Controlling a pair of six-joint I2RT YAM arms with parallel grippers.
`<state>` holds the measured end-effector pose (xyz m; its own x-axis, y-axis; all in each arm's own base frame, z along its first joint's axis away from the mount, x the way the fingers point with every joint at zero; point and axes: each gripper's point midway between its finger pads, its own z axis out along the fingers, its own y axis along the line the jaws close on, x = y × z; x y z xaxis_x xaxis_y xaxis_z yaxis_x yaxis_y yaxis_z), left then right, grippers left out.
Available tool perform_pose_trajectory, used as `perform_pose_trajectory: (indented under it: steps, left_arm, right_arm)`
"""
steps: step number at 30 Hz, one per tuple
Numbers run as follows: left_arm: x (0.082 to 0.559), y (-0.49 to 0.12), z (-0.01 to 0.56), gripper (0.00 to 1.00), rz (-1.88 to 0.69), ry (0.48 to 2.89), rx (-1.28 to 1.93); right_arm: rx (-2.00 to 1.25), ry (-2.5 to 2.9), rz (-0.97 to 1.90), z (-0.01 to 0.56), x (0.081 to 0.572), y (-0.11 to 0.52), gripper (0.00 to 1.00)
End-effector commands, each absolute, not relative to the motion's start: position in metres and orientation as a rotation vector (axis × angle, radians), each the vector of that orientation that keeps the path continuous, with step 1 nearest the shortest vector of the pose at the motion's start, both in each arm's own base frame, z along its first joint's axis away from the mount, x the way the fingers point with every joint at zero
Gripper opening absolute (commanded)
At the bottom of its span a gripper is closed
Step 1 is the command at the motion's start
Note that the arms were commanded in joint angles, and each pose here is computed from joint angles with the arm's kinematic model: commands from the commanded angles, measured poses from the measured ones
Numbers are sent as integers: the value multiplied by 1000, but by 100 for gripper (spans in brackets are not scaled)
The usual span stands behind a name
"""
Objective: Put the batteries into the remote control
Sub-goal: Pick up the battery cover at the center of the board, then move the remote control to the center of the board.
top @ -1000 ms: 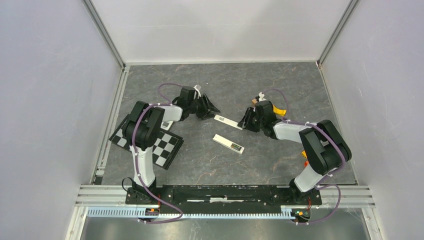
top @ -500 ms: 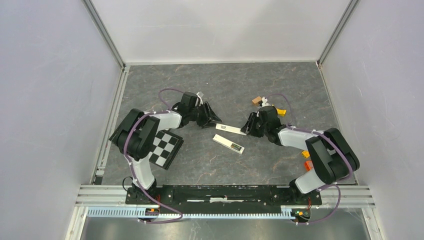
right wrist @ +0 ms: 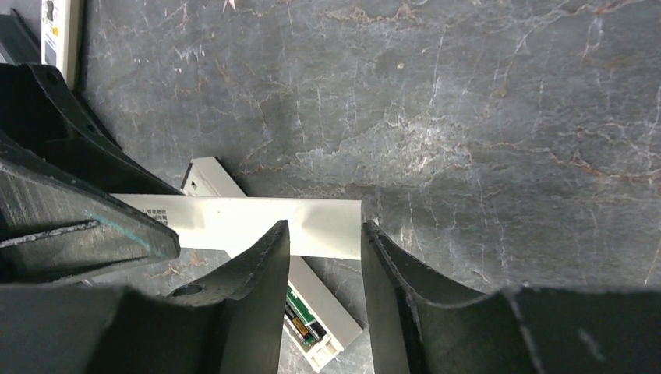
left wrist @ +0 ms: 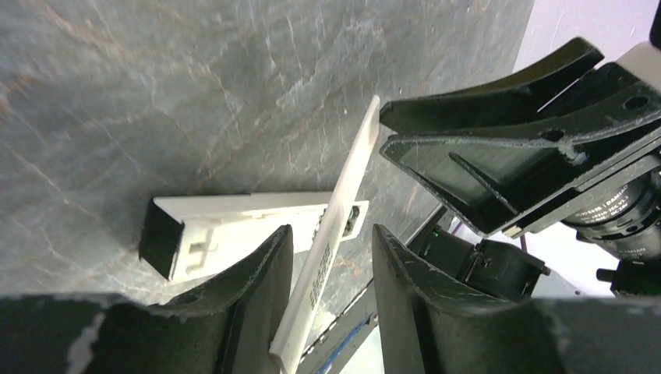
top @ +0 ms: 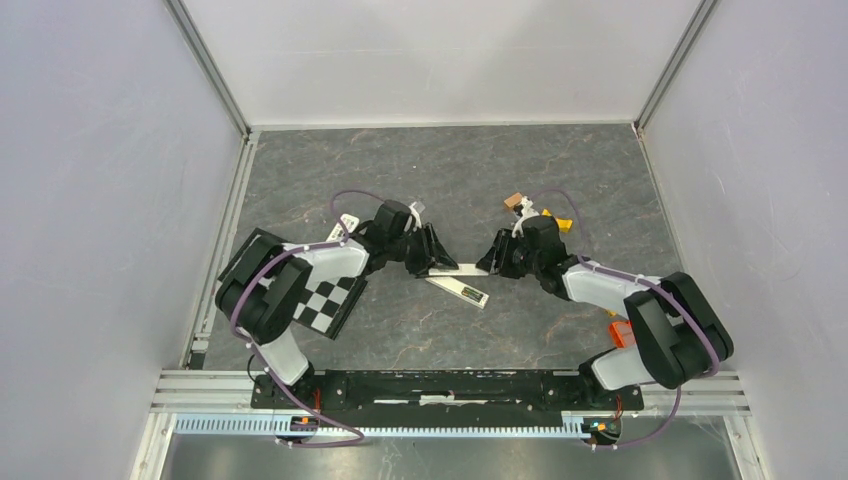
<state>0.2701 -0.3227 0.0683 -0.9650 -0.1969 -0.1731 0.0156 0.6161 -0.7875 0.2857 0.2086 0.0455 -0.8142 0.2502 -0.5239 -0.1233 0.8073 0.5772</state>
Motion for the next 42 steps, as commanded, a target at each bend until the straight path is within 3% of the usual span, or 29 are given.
perform_pose_trajectory:
  steps: [1, 6, 16, 20, 26, 29, 34, 42]
  left_arm:
    - [256, -325, 83, 47, -1306, 2589, -180]
    - [256, -319, 81, 39, -1261, 2574, -201]
    - [256, -320, 73, 2, -1259, 2581, -168]
    - [259, -322, 84, 2, -1277, 2549, -71]
    - [251, -330, 127, 2, -1416, 2466, 280]
    - [236, -326, 154, 2, -1517, 2425, 444]
    - [221, -308, 192, 2, -1643, 2333, 663]
    - [222, -279, 243, 2, -1763, 2101, 796]
  right_arm:
    - [26, 2368, 844, 49, 279, 210, 44]
    - [27, 2366, 848, 47, 274, 208, 44]
    - [17, 2363, 860, 47, 272, 209, 45]
    - [10, 2331, 827, 58, 277, 205, 52]
    - [-49, 2183, 829, 104, 283, 194, 84]
    - [-70, 2101, 903, 131, 280, 192, 92]
    - [-127, 1946, 1078, 177, 267, 201, 97]
    - [-448, 1683, 1321, 228, 222, 225, 94]
